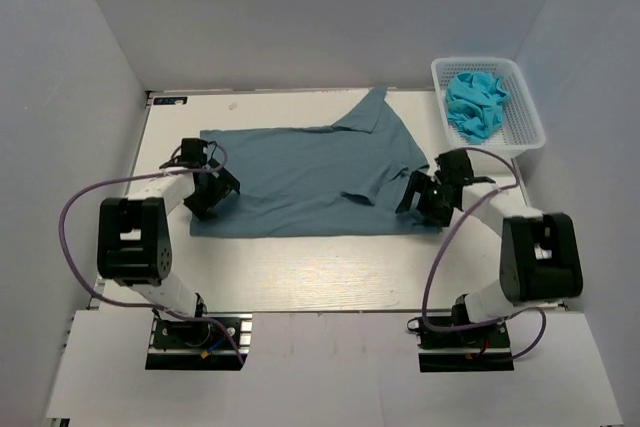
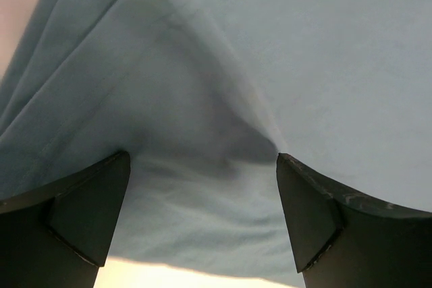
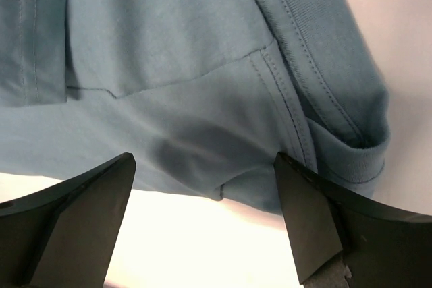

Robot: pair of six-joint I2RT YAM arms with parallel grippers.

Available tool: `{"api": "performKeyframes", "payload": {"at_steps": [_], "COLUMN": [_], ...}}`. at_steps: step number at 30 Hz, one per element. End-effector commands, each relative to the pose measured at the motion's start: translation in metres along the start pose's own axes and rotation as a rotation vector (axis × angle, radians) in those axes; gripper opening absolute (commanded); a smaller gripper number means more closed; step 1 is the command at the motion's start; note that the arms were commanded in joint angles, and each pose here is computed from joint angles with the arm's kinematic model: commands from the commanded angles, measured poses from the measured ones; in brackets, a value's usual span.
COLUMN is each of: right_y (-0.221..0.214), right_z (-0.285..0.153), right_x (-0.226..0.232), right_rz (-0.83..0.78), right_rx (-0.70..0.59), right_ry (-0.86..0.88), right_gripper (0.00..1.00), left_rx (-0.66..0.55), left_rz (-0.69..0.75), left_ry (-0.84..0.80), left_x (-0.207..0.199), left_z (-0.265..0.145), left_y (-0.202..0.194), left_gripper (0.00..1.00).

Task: Fold and stack the t-shirts
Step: Fold the flattened tshirt in 1/3 of the way

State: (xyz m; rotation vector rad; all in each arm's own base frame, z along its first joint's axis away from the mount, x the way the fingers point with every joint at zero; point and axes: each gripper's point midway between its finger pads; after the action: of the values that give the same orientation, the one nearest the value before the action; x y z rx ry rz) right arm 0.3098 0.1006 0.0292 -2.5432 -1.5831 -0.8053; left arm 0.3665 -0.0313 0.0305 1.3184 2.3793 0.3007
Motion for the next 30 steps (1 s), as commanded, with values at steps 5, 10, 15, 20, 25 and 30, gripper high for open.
{"api": "performKeyframes", "payload": {"at_steps": [5,10,15,20,25,30], "right_y": [-0.081,-0.042,-0.058,-0.081,-0.087,-0.088], "right_z": [-0.061,-0.102,-0.092,-0.061,-0.035,-0.011], "right_x": [-0.043,0.028,0.062,0.070,0.087,0.087], "right_rz": [0.017,-0.191,-0.234,-0.264,-0.282,-0.291], "right_rx": [0.156,0.048,0.115,0.199,0.230,0.253], "right_ry": [-0.143,0.053,0.188,0.217,0.246,0.213], "right_gripper": [0.90,0.90,0.90,0.90,0.90,0.90], "left_rx": [0.067,-0.120,-0.181,-0.199,-0.199,-0.185], "left_rz": [-0.016,-0.008,-0.003,0.004,0.013,0.024], "left_ry": [0.171,0.116,0.139,0.129,0.153,0.173], "left_x": [0.065,0.047,0.046,0.042,0.045,0.048], "left_z": [-0.074,-0.115,-0.133,-0.136,-0.137,-0.138], "left_y": [-0.071,-0.024,-0.002,0.006,0.009,0.007], "left_gripper": [1.00,1.00,1.00,1.00,1.00,1.00]}}
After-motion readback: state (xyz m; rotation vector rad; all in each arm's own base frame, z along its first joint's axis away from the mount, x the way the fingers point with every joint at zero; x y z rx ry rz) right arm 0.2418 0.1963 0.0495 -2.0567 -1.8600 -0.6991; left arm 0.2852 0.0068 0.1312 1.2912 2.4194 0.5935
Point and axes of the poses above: each gripper's point midway between its finger pads, its own z axis out along the fingers, its own x axis along the line the jaws close on, y = z × x, and after that the axes turned 13 degrees about z, right-handed
